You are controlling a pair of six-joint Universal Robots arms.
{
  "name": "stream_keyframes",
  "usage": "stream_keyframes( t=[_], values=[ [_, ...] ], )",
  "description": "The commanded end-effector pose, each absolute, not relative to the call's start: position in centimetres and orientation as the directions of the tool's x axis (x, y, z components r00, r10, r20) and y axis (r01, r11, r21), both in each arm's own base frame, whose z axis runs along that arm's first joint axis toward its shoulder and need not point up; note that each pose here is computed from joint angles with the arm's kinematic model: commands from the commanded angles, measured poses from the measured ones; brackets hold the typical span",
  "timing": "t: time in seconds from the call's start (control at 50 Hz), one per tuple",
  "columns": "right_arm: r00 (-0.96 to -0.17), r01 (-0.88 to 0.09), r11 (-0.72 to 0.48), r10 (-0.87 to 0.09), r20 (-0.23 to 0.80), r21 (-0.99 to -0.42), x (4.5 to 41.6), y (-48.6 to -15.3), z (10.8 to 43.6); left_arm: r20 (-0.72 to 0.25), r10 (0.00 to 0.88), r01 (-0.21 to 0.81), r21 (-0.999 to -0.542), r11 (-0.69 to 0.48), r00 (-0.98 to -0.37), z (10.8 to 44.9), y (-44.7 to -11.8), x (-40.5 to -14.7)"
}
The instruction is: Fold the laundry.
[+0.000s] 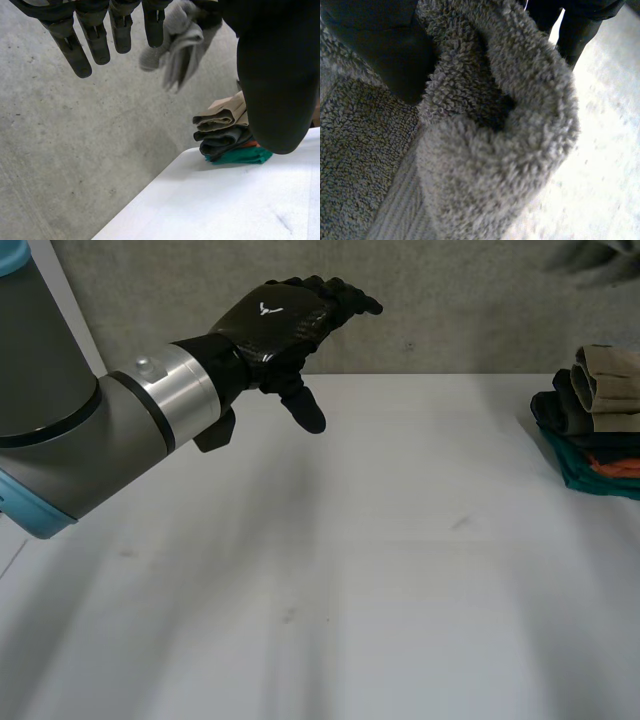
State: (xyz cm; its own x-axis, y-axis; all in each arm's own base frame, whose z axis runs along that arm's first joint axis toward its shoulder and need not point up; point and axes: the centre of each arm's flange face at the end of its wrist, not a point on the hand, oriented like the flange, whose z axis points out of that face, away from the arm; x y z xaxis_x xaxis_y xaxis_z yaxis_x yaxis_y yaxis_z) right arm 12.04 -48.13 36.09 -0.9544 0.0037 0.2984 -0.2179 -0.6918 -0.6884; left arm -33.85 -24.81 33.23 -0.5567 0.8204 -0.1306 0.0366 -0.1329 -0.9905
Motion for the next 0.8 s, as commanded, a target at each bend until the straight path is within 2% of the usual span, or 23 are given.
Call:
stream_keyframes(
  t=[0.02, 0.04, 0.1, 0.2, 0.24, 0.28, 0.36, 0.46, 0.62, 0.7, 0.8],
  values=[
    [-0.93, -0.217, -0.568, -0.127, 0.344, -0.794, 6.4, -53.0, 27.0, -0.123, 0.83, 0.046, -0.992, -0.116, -0.544, 32.5, -24.5, -34.3],
    [-0.929, -0.224, -0.531, -0.137, 0.344, -0.817, 4.8, -53.5, 24.9, -0.12, 0.832, 0.049, -0.993, -0.111, -0.542, 32.3, -24.4, -34.3],
    [-0.929, -0.25, -0.475, -0.129, 0.347, -0.844, 2.1, -53.8, 22.0, -0.112, 0.838, 0.057, -0.994, -0.097, -0.535, 31.8, -24.1, -34.5],
    [-0.931, -0.284, -0.413, -0.098, 0.352, -0.865, -1.3, -53.2, 19.3, -0.108, 0.841, 0.064, -0.994, -0.088, -0.53, 31.4, -23.9, -34.6],
    [-0.928, -0.285, -0.398, -0.112, 0.355, -0.872, -1.9, -52.8, 18.7, -0.105, 0.841, 0.065, -0.994, -0.083, -0.531, 31.2, -23.9, -34.5],
    [-0.912, -0.287, -0.397, -0.166, 0.375, -0.872, -1.6, -52.3, 18.3, -0.104, 0.842, 0.066, -0.994, -0.081, -0.53, 31.2, -23.8, -34.6],
    [-0.897, -0.277, -0.41, -0.215, 0.387, -0.869, -1.0, -51.8, 19.5, -0.102, 0.845, 0.068, -0.995, -0.078, -0.524, 31.1, -23.6, -34.7],
    [-0.909, -0.283, -0.417, -0.171, 0.38, -0.864, -1.2, -51.5, 21.3, -0.106, 0.851, 0.064, -0.994, -0.085, -0.514, 31.3, -23.2, -34.9],
    [-0.935, -0.258, -0.344, -0.147, 0.323, -0.903, -1.0, -49.4, 24.8, -0.11, 0.869, 0.053, -0.994, -0.096, -0.482, 31.8, -21.7, -35.7],
    [-0.953, -0.254, -0.294, -0.087, 0.29, -0.921, -1.1, -47.8, 26.5, -0.11, 0.886, 0.05, -0.994, -0.098, -0.451, 31.8, -20.4, -36.4],
    [-0.963, -0.268, -0.223, 0.096, 0.252, -0.937, -4.1, -45.5, 29.2, -0.114, 0.894, 0.043, -0.994, -0.105, -0.434, 32.1, -19.5, -36.7]
  ],
)
